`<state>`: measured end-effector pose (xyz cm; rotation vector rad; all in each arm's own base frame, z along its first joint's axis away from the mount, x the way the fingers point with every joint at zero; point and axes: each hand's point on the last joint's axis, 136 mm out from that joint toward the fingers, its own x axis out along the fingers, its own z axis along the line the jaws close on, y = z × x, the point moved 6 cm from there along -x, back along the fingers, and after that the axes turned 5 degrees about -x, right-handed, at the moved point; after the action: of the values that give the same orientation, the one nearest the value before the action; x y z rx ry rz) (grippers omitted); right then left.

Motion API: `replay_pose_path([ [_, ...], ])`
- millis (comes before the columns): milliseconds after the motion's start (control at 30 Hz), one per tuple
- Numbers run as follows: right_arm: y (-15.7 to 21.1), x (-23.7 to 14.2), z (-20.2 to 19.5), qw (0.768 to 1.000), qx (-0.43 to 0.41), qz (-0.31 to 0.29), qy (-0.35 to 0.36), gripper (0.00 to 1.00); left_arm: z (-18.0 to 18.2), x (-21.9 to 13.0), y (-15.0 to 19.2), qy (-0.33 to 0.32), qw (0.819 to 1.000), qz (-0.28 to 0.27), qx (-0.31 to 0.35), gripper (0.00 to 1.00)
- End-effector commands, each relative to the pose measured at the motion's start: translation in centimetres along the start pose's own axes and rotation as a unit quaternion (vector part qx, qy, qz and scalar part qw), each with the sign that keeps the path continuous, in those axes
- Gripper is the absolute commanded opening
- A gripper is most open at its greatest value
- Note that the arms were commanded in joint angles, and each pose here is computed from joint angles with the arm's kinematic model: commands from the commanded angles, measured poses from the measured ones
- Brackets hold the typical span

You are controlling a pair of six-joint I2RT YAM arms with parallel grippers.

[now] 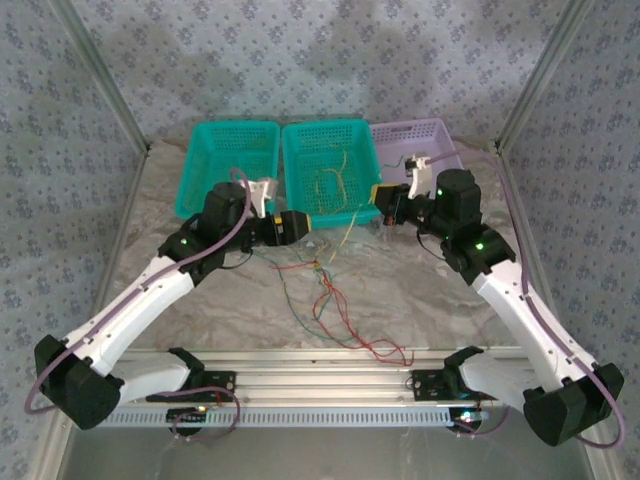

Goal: Untangle the cables

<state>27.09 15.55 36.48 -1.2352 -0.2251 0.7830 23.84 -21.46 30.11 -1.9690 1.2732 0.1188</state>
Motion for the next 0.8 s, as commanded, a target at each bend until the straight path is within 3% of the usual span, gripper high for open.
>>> replay_pose_path([
  [0,-3.2,-0.2,0.0,0.998,-0.011,-0.046,0.033,0.0,-0.5,0.7,0.8,0.029,0.999,0.013,0.007,0.76],
  [167,-6.1,-0.4,0.7,0.997,-0.008,-0.073,0.033,0.0,-0.5,1.2,2.8,0.031,0.998,0.039,0.046,0.75],
  [467,-7.9,-1.5,4.7,0.993,-0.005,-0.08,-0.09,0.0,1.8,3.4,4.7,0.011,0.998,0.056,0.021,0.75],
  [767,-10.1,-3.6,4.0,0.99,0.038,-0.133,-0.03,0.0,1.3,5.2,6.6,0.051,0.995,0.081,0.037,0.74],
])
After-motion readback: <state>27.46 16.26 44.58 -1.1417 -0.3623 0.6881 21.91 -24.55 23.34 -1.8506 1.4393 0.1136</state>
